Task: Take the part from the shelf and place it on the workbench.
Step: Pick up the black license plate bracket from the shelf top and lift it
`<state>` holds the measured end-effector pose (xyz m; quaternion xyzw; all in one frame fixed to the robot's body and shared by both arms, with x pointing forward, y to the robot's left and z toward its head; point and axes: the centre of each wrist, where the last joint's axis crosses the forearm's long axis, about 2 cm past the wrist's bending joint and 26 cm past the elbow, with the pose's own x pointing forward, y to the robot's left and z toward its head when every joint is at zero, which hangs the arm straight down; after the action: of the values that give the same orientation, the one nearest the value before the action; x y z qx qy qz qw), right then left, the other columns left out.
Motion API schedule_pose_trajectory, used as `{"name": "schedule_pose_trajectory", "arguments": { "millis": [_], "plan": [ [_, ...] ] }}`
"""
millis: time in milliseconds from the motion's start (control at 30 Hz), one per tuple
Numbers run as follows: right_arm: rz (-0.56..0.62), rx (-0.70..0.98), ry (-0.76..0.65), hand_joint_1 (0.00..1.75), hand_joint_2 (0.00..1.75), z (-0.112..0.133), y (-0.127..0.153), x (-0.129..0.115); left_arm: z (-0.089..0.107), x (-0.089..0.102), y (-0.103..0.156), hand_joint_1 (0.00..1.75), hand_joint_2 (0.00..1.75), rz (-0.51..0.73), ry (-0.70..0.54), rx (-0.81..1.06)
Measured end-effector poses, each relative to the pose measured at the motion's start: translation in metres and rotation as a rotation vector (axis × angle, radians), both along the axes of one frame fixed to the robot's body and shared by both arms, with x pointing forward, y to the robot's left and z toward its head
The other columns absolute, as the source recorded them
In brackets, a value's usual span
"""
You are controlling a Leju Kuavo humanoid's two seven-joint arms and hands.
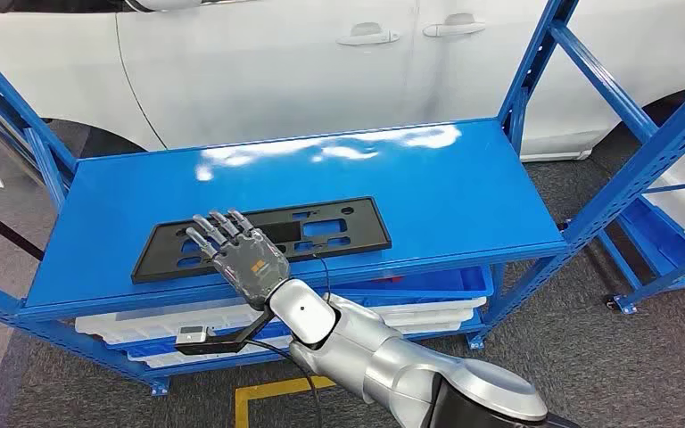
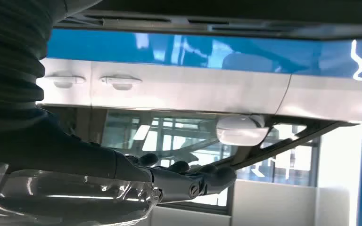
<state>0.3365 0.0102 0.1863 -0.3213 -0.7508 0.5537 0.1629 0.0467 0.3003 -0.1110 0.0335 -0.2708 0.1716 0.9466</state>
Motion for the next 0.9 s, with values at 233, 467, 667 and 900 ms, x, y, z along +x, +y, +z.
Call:
{"name": "schedule_pose_trajectory", "arguments": {
  "millis": [233,467,667,900],
  "plan": [
    [-0.011,-0.025,0.003,0.0,1.75,-0.006,-0.003,0.0,0.0,0.0,0.001,0.0,0.0,-0.003,-0.002,-0.001],
    [-0.019,-0.033,0.001,0.0,1.75,-0.007,-0.004,0.001,0.0,0.002,0.001,0.0,0.0,-0.009,-0.006,-0.005],
    [-0.037,-0.054,0.01,0.0,1.75,-0.011,-0.008,0.003,0.0,0.001,0.002,0.0,0.0,-0.012,-0.005,-0.003],
    [-0.042,-0.065,0.006,0.0,1.75,-0.012,-0.009,0.004,0.0,0.002,0.0,0.0,0.0,-0.015,-0.007,-0.006]
  ]
}}
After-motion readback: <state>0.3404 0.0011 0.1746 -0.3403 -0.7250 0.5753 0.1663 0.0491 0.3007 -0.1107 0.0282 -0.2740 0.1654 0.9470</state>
